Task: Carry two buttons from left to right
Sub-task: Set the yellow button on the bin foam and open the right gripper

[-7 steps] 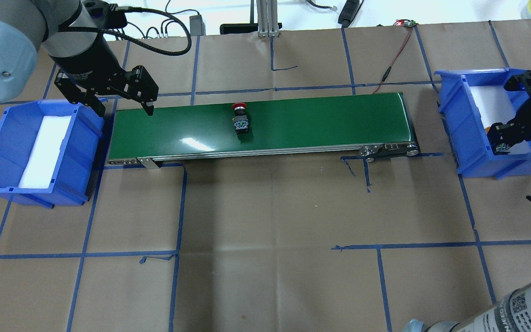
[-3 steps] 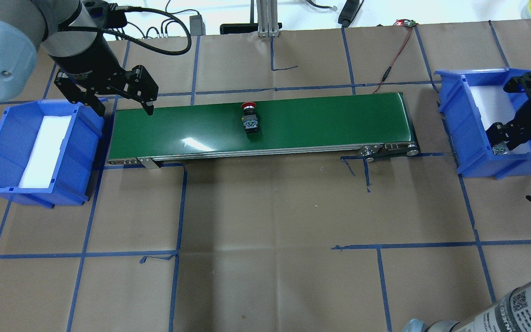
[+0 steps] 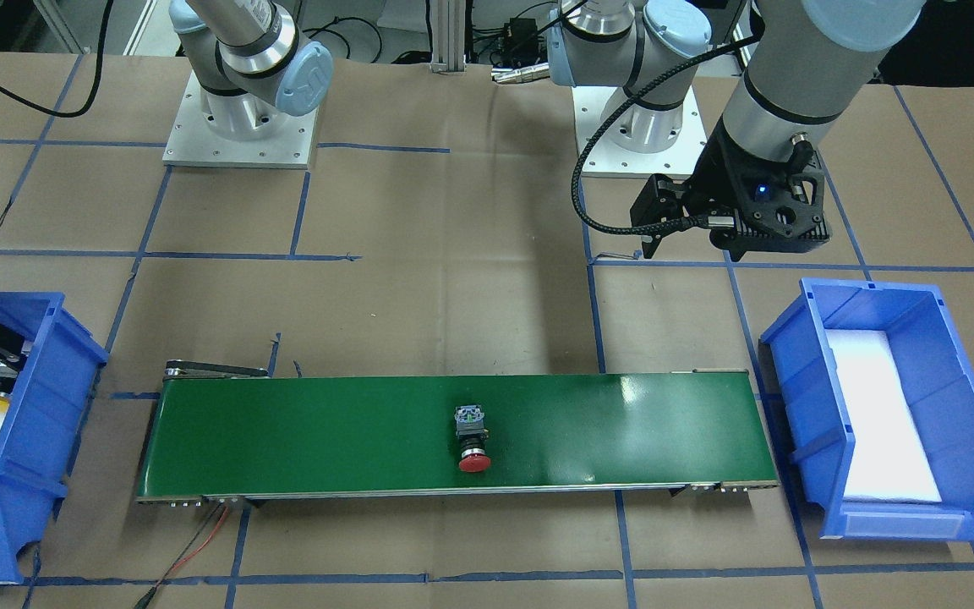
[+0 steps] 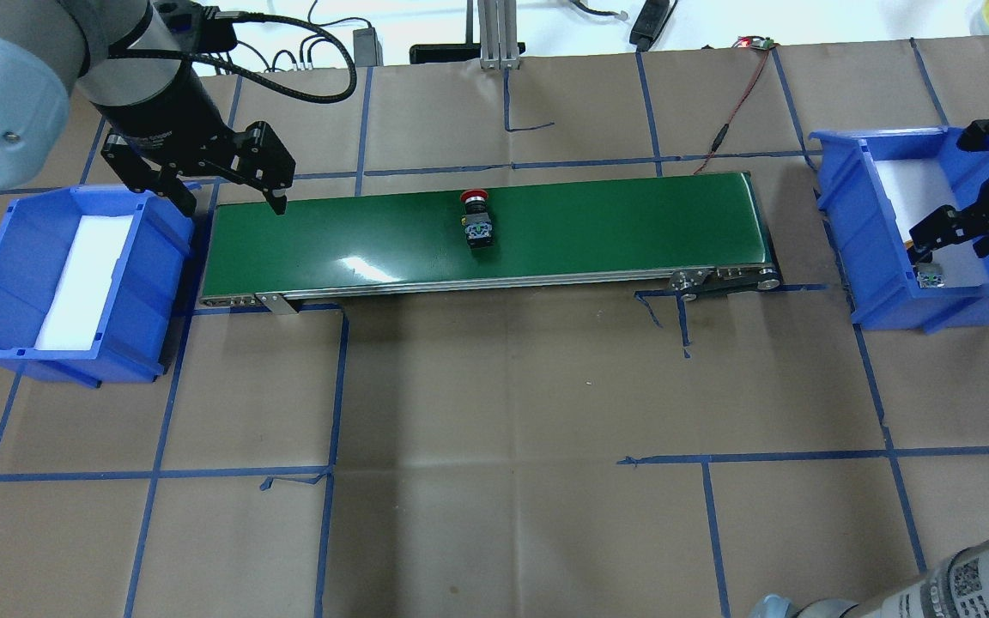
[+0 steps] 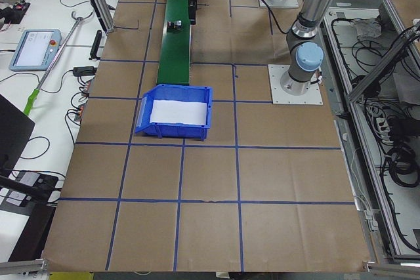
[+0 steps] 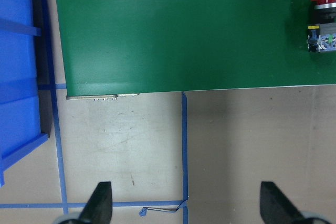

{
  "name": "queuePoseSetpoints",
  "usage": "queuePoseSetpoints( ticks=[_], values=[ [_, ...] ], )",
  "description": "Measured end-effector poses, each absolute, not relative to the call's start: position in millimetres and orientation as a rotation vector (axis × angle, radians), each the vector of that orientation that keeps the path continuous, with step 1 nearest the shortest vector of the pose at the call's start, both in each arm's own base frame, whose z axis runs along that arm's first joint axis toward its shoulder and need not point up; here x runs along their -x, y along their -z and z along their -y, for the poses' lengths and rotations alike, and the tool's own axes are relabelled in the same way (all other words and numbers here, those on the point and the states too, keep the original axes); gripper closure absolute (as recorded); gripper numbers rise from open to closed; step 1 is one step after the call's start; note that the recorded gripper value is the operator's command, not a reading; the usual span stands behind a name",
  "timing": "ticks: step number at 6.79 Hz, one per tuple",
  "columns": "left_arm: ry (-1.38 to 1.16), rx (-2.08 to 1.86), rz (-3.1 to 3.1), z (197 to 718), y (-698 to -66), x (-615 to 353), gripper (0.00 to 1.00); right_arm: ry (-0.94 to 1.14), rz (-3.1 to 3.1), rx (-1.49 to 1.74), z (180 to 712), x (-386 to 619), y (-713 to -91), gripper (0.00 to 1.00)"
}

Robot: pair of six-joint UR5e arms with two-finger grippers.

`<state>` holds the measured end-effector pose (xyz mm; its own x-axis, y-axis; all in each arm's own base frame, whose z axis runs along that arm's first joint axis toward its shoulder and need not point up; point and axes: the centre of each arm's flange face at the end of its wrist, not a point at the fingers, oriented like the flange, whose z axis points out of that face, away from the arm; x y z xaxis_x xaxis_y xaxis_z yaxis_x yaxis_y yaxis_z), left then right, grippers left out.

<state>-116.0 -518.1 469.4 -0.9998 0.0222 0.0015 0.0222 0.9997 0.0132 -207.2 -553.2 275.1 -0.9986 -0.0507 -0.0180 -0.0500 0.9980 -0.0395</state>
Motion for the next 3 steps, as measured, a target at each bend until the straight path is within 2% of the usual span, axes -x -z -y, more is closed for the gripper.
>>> queuePoseSetpoints(
  ticks=[3],
  values=[
    [0.02,0.035,3.14,518,-470,116,0.0,0.163,-3.149,-0.038,537,163,-408,0.01]
  ],
)
